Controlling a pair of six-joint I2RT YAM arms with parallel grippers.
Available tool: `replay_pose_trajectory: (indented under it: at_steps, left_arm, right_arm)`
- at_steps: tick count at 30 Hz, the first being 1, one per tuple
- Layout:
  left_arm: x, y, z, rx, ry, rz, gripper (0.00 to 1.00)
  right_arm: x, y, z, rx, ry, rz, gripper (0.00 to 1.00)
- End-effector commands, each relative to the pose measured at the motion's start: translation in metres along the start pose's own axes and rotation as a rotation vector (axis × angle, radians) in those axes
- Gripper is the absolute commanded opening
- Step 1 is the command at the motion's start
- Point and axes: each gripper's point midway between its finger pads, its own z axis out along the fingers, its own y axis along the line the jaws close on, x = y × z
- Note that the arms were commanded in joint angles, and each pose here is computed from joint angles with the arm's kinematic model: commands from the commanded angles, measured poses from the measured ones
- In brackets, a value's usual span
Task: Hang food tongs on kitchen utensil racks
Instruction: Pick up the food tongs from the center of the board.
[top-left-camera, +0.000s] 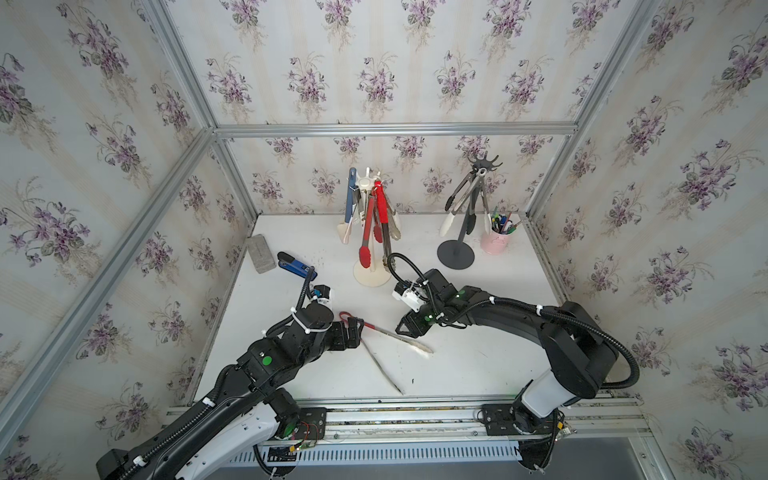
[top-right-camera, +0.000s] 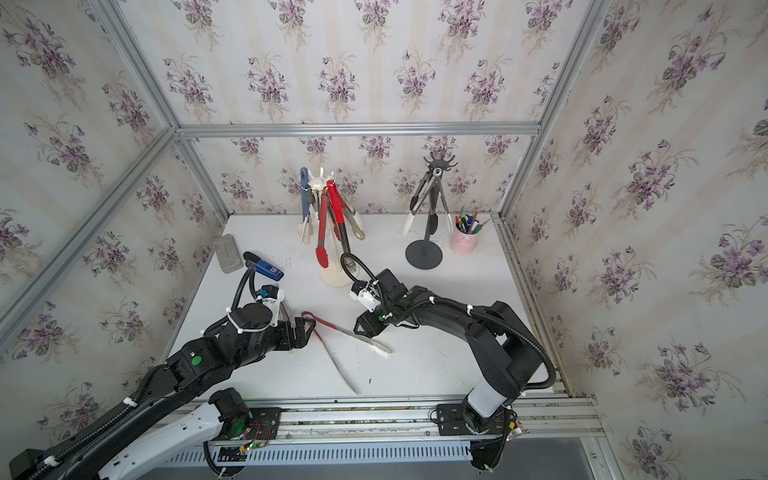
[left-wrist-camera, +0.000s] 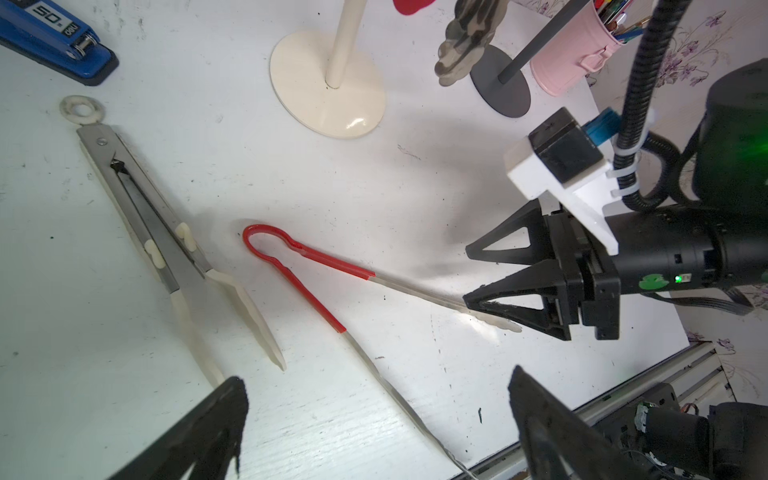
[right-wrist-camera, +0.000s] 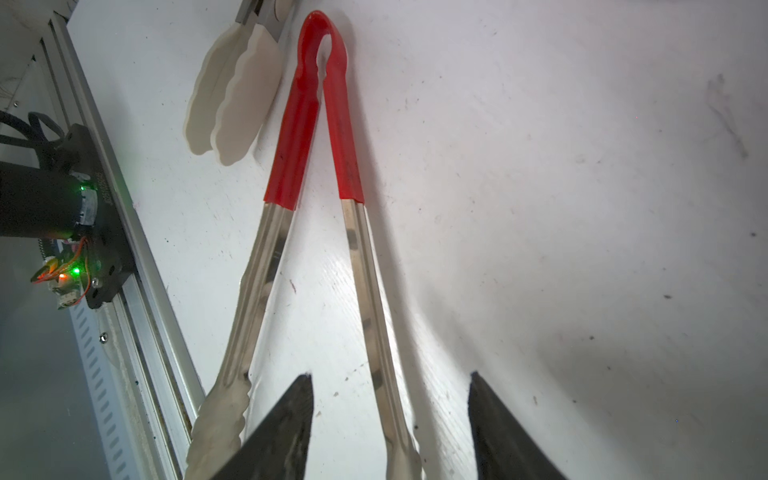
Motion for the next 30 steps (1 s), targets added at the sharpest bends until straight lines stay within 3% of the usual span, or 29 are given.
replay_pose_trajectory:
  at_steps: [1, 12, 30]
  left_arm:
    - [-0.003, 0.003, 0.0, -0.016, -0.017, -0.013, 0.99]
    - [-0.007, 0.002, -0.007, -0.002, -0.043, -0.004, 0.99]
    - [-0.008, 0.002, -0.007, -0.003, -0.044, 0.004, 0.99]
  right_arm:
    - [0.004, 0.001, 0.005, 0.02, 0.033, -0.037, 0.57]
    - [0.015, -0.001, 0.025, 0.078, 0.092, -0.05, 0.41]
    - [0.024, 0.002, 0.04, 0.111, 0.134, -0.074, 0.28]
